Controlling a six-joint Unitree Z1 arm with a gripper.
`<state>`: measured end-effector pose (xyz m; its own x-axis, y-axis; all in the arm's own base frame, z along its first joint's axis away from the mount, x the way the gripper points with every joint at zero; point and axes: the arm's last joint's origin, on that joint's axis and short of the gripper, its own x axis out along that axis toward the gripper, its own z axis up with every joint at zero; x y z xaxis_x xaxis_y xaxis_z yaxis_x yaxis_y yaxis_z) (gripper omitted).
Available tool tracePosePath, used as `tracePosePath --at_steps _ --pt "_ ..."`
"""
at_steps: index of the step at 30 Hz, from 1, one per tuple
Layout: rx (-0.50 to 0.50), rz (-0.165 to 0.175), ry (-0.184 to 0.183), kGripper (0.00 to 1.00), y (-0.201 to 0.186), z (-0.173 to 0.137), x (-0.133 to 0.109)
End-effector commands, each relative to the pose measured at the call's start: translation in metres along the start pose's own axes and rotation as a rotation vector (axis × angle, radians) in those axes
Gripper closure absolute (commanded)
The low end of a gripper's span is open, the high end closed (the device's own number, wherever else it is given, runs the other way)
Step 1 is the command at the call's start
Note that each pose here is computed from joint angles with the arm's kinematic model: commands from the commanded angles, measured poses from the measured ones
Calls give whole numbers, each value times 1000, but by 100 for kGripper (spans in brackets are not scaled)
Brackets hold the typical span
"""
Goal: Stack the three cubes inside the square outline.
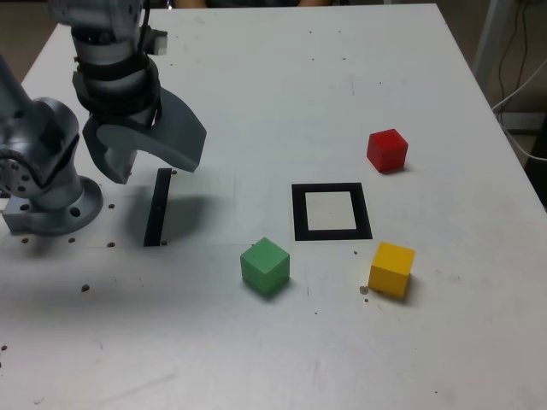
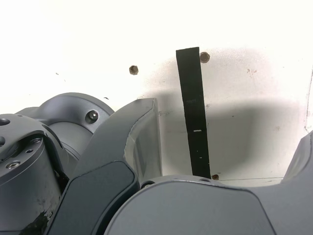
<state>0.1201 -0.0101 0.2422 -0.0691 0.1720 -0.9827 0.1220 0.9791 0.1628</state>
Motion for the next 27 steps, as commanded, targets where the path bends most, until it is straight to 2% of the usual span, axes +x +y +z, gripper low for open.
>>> tracePosePath --at_steps 1,9,19,21,27 --pt "-2 3 -3 0 0 1 0" --pt "0 4 5 0 0 -2 2" --pt "-3 2 -17 0 2 5 -9" --pt "-3 -4 0 0 6 12 -18" --pt "-10 -30 84 0 21 43 -42"
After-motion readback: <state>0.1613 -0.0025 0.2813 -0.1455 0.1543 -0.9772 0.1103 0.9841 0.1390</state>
